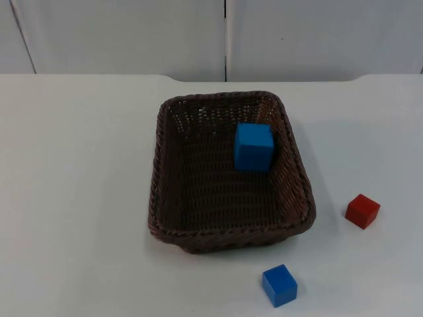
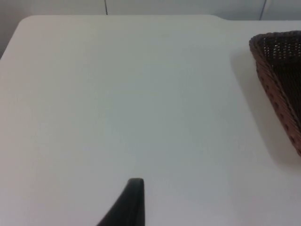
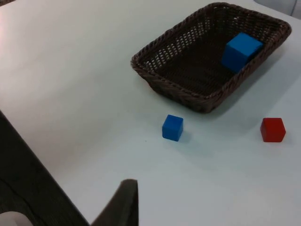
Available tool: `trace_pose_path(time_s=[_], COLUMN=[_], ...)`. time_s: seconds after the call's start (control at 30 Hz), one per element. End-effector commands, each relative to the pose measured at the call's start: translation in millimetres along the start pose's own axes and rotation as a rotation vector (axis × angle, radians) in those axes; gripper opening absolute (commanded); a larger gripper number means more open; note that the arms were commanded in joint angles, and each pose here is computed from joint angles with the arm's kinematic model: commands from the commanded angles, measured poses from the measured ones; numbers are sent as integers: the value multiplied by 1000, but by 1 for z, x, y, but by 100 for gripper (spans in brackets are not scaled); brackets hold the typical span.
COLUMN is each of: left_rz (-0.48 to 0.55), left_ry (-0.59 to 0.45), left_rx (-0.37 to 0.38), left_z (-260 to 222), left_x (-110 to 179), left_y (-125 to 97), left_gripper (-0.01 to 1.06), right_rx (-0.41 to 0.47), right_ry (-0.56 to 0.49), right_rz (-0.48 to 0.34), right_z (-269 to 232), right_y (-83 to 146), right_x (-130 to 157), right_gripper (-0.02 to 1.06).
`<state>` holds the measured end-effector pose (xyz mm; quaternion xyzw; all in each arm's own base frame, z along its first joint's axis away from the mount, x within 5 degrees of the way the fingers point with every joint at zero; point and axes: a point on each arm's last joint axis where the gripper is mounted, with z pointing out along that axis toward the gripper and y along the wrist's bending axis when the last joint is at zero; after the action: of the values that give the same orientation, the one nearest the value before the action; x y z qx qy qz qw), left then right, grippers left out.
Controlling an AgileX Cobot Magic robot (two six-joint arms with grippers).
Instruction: Pick up the basket with the left hand and place the largest block into the basket with the right hand.
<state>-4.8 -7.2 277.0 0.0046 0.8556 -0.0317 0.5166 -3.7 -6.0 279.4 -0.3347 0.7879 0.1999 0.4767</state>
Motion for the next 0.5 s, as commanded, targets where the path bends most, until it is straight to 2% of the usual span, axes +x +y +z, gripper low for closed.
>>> trace_pose_path(time_s=[0.0, 0.2, 0.33, 0.37, 0.47], left_rz=[-4, -4, -4, -4, -4], left_ry=[4, 4, 4, 4, 4], left_rx=[-5, -5, -5, -5, -5], left_z=[1, 1, 1, 1, 1], left_x=[2, 2, 2, 2, 2], left_y=[0, 0, 0, 0, 0], left_gripper=[105, 105, 105, 105, 105], right_rx=[42, 135, 266, 266, 347], right_ry=[-6, -6, -5, -5, -6], right_rz=[22, 70, 138, 138, 181], right_z=[-1, -1, -1, -1, -1], right_y=[0, 1, 2, 2, 3], right_x=[0, 0, 0, 0, 0], right_gripper=[105, 105, 105, 105, 105])
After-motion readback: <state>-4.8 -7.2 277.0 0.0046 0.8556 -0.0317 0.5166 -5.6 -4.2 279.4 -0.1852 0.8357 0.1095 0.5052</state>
